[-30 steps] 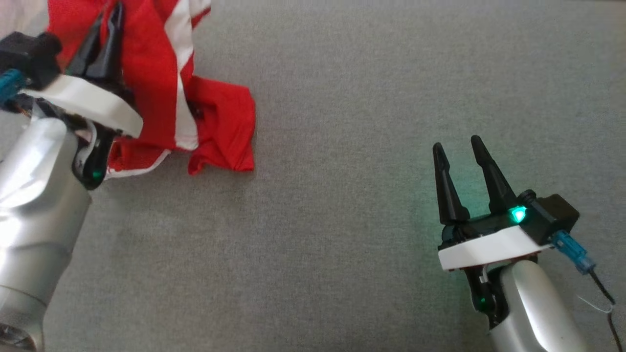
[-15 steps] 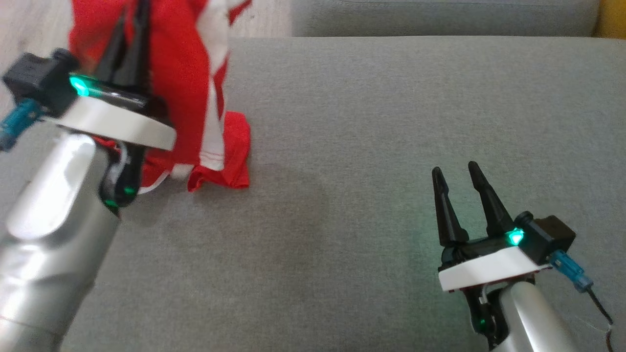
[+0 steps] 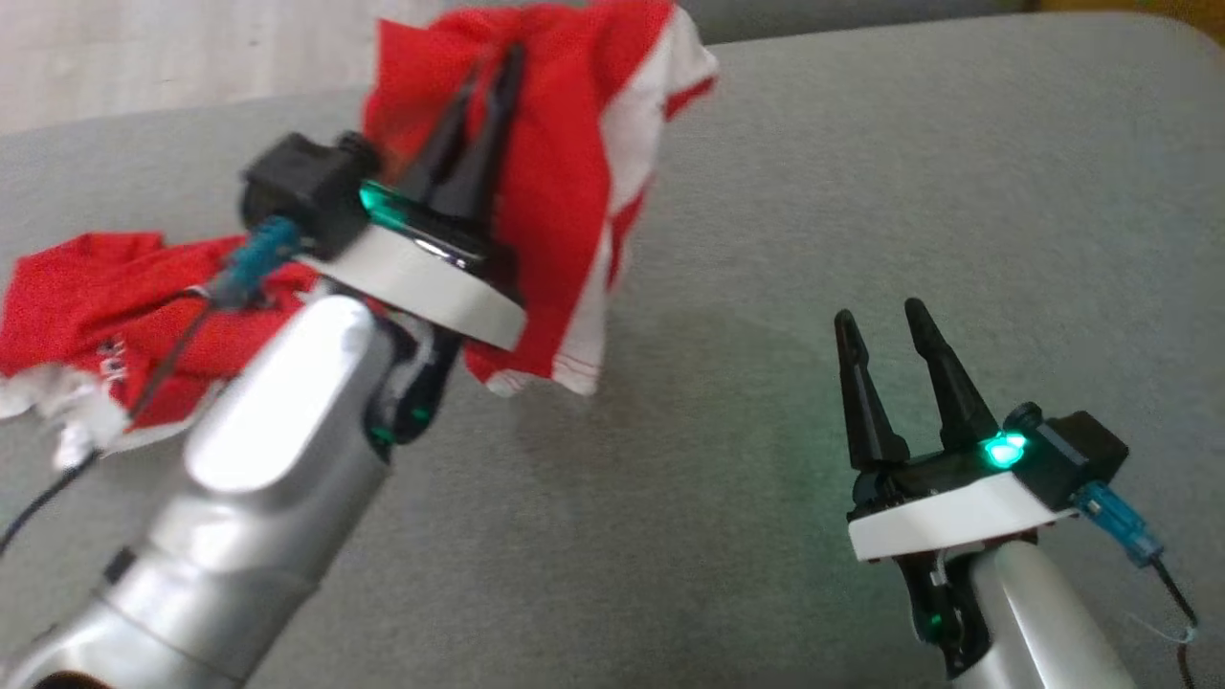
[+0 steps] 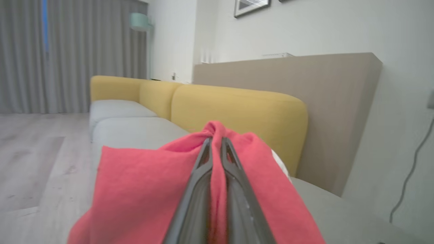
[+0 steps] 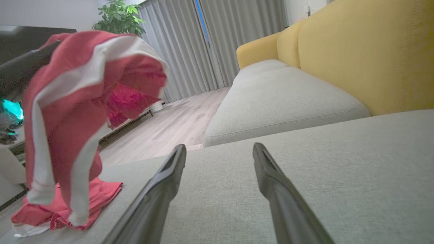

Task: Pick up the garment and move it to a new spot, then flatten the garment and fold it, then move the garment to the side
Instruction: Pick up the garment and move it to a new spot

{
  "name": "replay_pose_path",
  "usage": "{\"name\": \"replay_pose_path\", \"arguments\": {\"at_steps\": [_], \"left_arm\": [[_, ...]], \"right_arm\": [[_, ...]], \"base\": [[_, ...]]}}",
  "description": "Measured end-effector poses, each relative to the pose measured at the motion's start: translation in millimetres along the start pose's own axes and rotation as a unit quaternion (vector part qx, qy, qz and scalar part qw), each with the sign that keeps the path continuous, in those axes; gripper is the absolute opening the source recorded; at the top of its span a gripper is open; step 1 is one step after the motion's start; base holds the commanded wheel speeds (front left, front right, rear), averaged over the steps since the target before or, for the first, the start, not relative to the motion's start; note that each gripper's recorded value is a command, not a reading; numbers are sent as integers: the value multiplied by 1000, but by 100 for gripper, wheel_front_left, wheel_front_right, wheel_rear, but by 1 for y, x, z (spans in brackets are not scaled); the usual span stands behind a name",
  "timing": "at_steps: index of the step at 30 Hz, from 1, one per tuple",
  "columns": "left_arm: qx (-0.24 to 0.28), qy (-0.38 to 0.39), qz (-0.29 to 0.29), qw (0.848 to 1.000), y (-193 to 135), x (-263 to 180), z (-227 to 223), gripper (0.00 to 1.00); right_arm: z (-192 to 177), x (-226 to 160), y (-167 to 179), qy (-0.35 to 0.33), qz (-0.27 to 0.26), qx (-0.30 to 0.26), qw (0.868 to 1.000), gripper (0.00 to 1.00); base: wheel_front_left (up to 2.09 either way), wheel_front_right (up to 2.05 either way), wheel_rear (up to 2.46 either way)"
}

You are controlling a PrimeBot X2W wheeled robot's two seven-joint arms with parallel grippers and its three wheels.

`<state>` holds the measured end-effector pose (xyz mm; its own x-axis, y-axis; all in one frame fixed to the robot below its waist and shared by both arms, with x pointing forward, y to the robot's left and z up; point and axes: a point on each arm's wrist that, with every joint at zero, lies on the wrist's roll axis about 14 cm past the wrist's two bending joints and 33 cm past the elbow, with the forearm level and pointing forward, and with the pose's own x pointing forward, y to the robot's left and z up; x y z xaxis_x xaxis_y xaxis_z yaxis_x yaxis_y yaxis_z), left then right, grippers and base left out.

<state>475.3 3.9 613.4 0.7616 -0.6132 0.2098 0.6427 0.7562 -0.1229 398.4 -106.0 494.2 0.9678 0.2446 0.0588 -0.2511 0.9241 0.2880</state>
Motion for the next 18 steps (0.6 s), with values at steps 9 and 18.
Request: {"name": "replay_pose_path", "arguments": {"at_steps": [9,18], "left_arm": [[-32,53,-76,995,-63,48,-61,0],[-38,76,-98,992,-82,80,-109,100]], "right_arm": [[22,-2,-33,-30,-47,1,998,100],[18,-20,-75,-23,-115,-2,993,100]], "base": [[0,0,0],[0,0,0]]}}
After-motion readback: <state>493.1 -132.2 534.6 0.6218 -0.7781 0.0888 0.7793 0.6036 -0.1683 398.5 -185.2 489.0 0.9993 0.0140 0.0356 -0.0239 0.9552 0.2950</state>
